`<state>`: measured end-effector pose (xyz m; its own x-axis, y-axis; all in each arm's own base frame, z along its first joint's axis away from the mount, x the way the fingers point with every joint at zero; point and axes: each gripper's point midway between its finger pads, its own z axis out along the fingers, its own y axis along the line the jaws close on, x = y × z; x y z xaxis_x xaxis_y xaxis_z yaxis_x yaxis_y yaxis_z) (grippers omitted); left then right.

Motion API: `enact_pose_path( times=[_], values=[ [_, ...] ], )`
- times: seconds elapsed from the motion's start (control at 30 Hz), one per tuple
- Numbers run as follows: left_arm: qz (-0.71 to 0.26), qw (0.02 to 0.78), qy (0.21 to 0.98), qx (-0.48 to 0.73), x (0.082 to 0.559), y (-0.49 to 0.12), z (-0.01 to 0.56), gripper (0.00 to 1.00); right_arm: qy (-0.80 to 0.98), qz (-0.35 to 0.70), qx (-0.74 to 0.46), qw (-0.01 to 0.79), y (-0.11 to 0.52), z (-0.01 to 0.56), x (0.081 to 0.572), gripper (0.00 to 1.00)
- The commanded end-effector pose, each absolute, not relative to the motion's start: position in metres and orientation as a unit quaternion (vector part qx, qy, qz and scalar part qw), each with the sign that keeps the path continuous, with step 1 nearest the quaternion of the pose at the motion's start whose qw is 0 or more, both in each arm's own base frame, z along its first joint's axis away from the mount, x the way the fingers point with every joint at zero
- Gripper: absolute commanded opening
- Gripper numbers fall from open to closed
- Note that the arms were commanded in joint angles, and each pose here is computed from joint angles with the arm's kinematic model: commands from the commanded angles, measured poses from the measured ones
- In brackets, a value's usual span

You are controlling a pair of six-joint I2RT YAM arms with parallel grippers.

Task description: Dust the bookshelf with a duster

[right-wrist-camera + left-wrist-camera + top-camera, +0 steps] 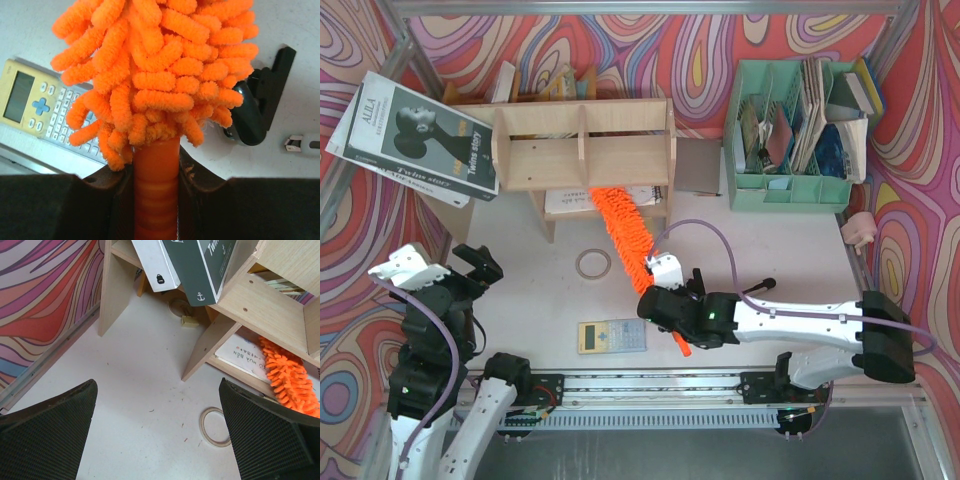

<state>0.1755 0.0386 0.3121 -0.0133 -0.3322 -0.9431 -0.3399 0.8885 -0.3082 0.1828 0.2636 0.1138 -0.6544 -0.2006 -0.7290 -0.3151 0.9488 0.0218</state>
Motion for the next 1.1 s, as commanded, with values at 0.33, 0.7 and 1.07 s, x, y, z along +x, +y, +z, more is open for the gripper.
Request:
enact_pose_path(
  times=[0.33, 0.7, 1.07],
  values=[
    [0.010, 0.659, 0.712, -0.242, 0.177, 0.041, 0.308, 0.98, 0.874, 0.148, -0.247, 0.392, 0.319, 0.132, 0.159, 0.00],
    [0.009, 0.659, 0.712, -0.241, 0.177, 0.041, 0.308, 0.98, 0.866, 0.138, -0.204, 0.436, 0.300, 0.151, 0.170, 0.00],
    [0.010, 0.659, 0.712, -0.242, 0.176, 0.041, 0.308, 0.98, 0.841, 0.196, -0.227, 0.450, 0.317, 0.170, 0.165, 0.00]
  ],
)
